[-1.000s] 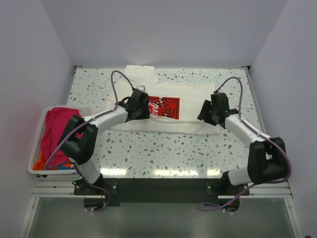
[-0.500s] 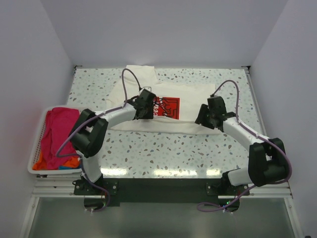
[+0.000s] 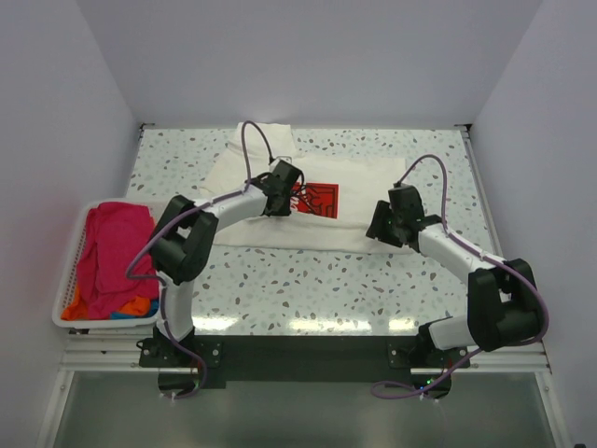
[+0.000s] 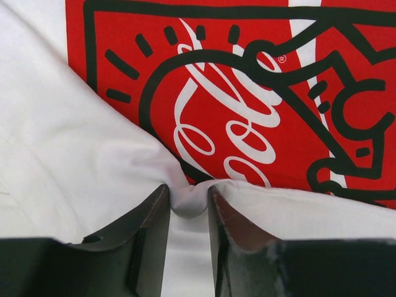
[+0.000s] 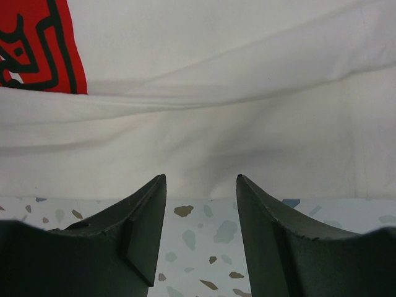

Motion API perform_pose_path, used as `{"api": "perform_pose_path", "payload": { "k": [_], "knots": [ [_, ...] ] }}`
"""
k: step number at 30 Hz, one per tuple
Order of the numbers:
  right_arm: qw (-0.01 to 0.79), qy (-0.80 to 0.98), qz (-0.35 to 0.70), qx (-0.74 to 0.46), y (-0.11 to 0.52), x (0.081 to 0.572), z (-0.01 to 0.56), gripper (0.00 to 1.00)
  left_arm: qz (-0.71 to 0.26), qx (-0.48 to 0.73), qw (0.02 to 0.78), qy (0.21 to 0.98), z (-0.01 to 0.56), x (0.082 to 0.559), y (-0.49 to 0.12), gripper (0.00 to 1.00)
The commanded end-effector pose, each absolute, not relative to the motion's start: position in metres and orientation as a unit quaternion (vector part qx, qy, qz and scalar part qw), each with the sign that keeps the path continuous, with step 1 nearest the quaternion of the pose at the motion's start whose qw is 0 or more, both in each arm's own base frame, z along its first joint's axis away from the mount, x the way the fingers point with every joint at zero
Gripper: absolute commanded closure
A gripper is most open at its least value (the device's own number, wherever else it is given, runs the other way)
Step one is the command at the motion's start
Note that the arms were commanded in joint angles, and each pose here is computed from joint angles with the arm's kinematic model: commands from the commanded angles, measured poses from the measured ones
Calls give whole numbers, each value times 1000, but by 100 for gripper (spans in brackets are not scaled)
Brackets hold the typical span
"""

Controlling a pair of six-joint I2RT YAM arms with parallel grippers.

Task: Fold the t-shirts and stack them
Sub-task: Fold the tshirt

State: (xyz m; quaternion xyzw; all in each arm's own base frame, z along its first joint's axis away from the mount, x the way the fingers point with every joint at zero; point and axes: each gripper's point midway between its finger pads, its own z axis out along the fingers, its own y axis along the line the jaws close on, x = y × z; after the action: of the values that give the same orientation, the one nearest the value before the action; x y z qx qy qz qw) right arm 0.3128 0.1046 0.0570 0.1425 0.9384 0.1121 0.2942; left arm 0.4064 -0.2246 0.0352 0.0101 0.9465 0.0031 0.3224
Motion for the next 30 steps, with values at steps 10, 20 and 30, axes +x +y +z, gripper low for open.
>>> {"api": "perform_pose_path", "payload": {
  "k": [10,20,30],
  "knots": [
    [309,935,99,143,100,317,47,48,12,18,342,940,43,425,-231,91],
    [303,938,87,145,95,309,42,48,23,10,350,936,49,435,-227,100],
    [296,940,82,147,92,303,36,47,22,-10,357,934,59,444,-214,100]
  ]
}}
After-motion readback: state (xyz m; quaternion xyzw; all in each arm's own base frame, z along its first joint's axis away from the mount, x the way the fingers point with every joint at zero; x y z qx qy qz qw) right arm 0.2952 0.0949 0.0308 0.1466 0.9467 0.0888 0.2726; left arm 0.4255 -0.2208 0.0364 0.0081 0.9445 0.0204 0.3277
